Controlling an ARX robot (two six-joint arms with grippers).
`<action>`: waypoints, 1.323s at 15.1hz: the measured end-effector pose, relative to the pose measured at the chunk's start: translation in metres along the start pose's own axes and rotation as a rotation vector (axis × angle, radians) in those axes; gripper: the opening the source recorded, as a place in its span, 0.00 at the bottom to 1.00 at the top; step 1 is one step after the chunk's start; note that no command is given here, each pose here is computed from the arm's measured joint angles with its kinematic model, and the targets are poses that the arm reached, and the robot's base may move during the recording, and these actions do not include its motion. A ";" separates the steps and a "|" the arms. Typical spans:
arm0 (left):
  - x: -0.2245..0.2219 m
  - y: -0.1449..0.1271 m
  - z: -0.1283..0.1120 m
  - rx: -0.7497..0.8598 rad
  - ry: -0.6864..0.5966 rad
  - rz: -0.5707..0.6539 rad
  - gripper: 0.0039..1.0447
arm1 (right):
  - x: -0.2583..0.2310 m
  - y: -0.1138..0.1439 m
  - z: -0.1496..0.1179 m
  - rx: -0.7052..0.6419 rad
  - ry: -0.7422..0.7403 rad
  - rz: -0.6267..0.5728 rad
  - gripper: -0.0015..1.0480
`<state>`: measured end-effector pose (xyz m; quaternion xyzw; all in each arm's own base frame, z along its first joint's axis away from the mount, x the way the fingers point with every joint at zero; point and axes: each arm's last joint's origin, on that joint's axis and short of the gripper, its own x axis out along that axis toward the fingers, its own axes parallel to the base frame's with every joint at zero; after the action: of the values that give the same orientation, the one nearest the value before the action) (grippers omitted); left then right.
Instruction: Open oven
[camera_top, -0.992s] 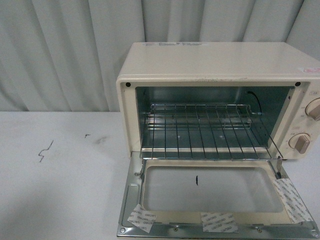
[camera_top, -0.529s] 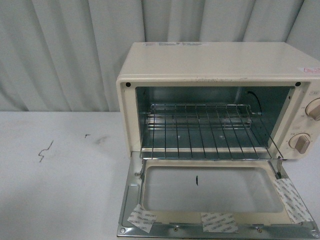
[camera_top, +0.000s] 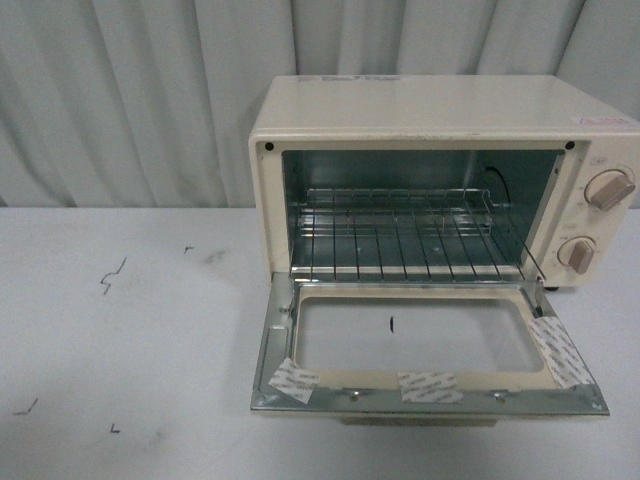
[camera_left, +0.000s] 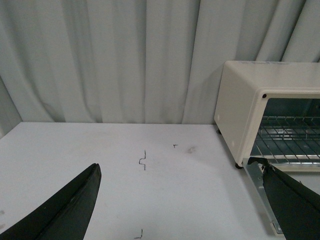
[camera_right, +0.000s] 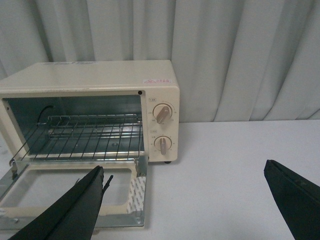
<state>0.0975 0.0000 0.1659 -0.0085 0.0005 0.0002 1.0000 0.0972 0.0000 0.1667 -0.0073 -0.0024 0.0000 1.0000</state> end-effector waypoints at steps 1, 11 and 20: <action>0.000 0.000 0.000 0.000 -0.001 0.000 0.94 | 0.000 0.000 0.000 0.000 -0.001 0.000 0.94; 0.000 0.000 0.000 0.000 0.000 0.000 0.94 | 0.000 0.000 0.000 0.000 0.002 0.000 0.94; 0.000 0.000 0.000 0.000 -0.001 0.000 0.94 | 0.000 0.000 0.000 0.000 0.000 0.000 0.94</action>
<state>0.0975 0.0000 0.1660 -0.0085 0.0001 0.0000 1.0000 0.0972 0.0000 0.1667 -0.0073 -0.0026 0.0000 1.0000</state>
